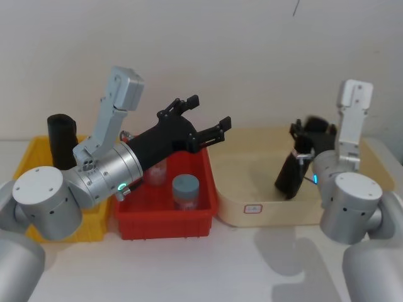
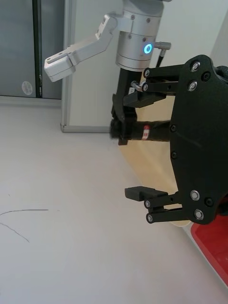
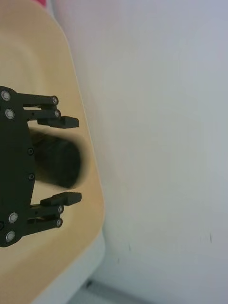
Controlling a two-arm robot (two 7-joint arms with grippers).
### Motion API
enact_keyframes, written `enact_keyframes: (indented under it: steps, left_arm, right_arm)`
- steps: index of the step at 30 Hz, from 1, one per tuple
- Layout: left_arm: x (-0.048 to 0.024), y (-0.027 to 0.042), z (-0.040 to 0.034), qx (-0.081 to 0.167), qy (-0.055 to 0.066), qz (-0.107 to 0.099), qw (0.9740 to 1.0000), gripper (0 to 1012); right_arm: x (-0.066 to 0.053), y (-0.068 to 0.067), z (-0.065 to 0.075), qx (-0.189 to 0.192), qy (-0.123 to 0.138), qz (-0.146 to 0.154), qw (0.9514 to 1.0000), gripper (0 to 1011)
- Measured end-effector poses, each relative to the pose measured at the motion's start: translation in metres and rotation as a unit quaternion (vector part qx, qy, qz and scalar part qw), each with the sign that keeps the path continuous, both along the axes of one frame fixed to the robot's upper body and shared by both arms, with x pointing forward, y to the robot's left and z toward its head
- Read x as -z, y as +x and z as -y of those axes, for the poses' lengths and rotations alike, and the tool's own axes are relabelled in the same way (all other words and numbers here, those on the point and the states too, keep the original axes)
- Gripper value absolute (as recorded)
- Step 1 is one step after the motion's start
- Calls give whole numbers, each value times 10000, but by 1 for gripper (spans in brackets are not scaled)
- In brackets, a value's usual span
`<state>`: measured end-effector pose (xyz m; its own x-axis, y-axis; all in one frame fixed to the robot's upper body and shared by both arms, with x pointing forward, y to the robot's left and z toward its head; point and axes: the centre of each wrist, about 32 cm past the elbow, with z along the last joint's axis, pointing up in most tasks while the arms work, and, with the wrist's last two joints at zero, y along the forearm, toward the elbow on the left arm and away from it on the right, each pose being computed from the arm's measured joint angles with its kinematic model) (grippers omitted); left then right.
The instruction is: Pick up the garbage bag with the one hand and transfer it to the other hand.
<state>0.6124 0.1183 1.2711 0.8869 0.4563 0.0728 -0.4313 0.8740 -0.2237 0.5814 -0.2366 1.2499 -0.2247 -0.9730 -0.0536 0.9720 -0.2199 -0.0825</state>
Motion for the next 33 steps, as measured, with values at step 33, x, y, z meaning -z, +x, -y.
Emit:
enact_keyframes:
  steps: [33]
  left_arm:
    - [-4, -116, -57, -405, 17, 194, 9990, 1000]
  right_arm:
    - [-245, -144, -16, 806, -1449, 384, 9854, 1000]
